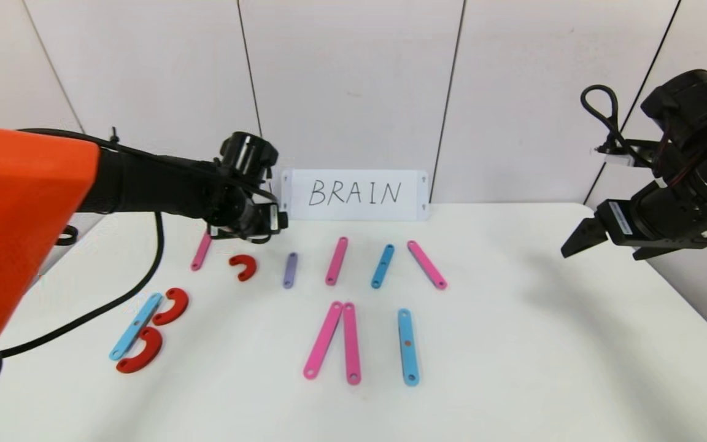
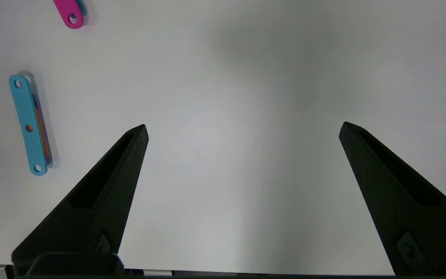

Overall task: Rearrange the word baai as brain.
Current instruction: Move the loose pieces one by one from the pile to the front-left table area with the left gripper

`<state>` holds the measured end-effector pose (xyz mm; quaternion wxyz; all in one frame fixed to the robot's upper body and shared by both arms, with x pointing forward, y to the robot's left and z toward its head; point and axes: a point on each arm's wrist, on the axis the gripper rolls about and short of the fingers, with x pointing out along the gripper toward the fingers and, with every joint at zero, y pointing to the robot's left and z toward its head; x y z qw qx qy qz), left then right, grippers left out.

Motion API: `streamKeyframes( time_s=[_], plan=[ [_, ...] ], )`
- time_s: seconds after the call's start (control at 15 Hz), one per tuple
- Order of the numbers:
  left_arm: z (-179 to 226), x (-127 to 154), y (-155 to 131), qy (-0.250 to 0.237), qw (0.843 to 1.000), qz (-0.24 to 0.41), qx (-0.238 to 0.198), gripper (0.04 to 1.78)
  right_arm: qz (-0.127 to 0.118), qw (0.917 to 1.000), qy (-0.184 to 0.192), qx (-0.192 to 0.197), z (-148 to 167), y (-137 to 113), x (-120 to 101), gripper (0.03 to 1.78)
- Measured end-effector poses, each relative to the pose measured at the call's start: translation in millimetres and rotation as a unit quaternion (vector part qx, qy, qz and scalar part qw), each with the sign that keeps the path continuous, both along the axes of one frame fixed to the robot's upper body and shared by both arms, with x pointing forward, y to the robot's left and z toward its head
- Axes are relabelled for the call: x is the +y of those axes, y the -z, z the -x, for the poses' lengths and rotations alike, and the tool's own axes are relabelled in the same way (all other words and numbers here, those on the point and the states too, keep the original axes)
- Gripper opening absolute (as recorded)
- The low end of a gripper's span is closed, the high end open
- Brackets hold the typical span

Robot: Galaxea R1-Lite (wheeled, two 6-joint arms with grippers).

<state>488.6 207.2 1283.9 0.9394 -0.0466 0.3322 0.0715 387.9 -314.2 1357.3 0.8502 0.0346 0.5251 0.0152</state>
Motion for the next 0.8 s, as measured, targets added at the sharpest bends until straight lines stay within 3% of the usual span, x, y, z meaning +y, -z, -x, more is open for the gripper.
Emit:
streamKeyframes(
  time_s=[0.33, 0.8],
  plan=[
    [11.4, 64.0, -14.6, -0.048, 0.998, -0.031, -0.001, 1.74, 0.000, 1.0000, -0.003, 0.000, 0.3, 0.1, 1.4, 1.72],
    [-3.2, 90.3, 0.3, -0.077, 0.997, -0.029, 0.011, 1.74, -0.001, 1.0000, -0.004, -0.001, 1.4, -0.7, 1.8, 1.72]
  ],
)
